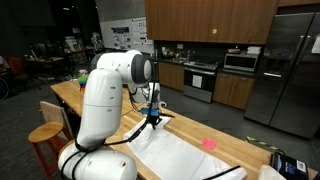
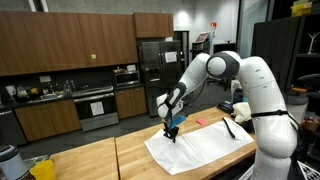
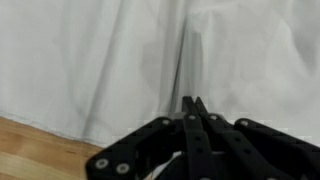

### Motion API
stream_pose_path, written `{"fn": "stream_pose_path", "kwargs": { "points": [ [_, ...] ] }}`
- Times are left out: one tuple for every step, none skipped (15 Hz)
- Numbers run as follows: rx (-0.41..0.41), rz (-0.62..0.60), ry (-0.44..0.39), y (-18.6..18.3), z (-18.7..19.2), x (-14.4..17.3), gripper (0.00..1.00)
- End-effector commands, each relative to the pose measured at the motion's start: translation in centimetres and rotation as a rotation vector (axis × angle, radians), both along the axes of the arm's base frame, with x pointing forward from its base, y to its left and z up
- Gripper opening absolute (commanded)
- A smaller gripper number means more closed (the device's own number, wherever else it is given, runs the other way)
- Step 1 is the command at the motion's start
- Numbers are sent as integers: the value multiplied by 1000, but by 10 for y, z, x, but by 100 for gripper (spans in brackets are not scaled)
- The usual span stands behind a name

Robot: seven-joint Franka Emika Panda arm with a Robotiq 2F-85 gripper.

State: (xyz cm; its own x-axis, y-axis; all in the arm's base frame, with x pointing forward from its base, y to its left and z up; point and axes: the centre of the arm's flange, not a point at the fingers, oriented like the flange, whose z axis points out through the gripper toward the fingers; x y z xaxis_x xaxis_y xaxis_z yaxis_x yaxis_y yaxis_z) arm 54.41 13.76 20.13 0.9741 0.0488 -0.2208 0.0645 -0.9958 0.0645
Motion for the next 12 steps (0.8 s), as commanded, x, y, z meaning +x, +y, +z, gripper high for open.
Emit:
{"fn": "stream_pose_path", "kwargs": {
  "points": [
    [-46,55,-58,10,32,-4,0],
    [-57,90,-83,18,39,-1,0],
    [-55,125,-100,27,44,2,0],
    [-40,170,-114,39,48,8,0],
    [-26,212,-131,54,48,14,0],
    [-6,258,-132,70,50,19,0],
    [7,303,-138,87,51,22,0],
    [25,343,-141,102,54,26,0],
    [42,388,-145,118,54,27,0],
    [73,437,-143,135,56,29,0],
    [93,479,-143,149,56,33,0],
    [109,525,-138,163,55,34,0]
  ]
}}
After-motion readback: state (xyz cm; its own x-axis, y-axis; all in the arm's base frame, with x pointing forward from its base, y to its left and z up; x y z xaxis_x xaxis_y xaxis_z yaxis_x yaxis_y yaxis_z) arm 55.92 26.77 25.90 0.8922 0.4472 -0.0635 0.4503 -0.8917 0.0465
